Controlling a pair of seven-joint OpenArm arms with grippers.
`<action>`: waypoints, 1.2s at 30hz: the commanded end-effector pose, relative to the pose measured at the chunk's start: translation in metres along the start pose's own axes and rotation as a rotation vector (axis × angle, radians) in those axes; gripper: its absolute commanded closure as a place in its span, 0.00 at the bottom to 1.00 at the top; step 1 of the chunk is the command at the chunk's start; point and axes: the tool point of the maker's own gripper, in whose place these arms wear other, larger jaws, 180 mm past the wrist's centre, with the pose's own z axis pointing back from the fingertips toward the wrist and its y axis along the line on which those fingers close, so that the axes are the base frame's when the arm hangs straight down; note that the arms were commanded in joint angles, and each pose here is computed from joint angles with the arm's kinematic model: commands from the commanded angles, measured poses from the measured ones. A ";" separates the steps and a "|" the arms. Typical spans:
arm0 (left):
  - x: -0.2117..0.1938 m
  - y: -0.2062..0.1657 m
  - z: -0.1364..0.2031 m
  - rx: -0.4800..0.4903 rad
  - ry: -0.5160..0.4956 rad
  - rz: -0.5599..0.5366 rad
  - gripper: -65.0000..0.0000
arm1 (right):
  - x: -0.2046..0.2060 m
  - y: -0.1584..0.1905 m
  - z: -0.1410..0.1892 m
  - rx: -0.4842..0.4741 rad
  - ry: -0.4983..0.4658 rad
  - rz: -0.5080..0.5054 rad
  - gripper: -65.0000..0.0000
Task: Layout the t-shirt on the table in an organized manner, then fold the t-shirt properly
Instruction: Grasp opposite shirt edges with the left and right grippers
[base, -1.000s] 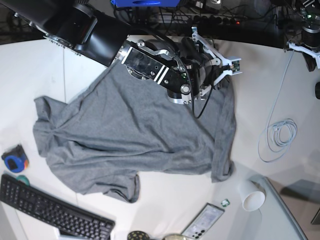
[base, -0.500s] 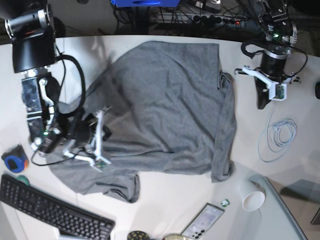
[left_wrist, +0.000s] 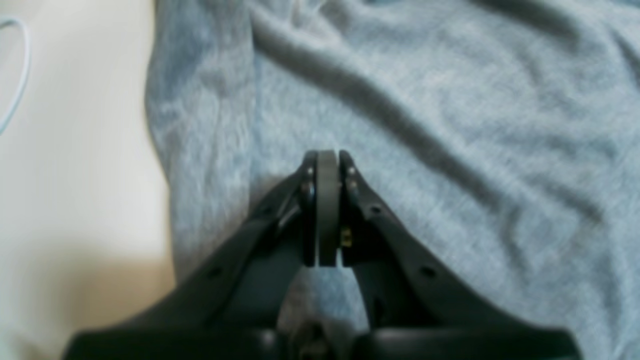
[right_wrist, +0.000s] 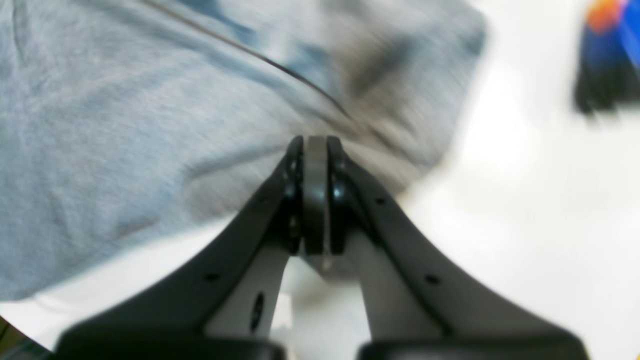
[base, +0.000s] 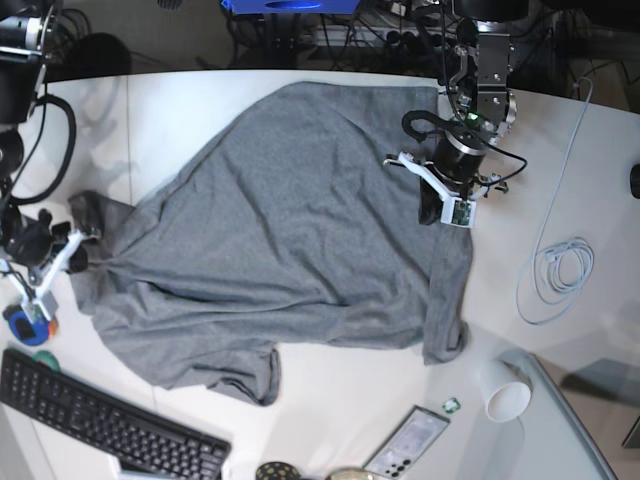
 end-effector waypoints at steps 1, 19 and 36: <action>0.009 0.010 -0.001 0.013 -0.029 -0.015 1.00 | 0.012 -0.008 0.012 -0.026 -0.049 0.018 0.89; 0.017 0.036 -0.020 0.035 -0.017 -0.042 1.00 | -0.042 0.004 -0.012 0.027 0.039 -0.090 0.41; 0.026 0.049 -0.021 0.052 -0.031 -0.062 1.00 | -0.085 -0.010 0.030 -0.053 0.191 -0.073 0.99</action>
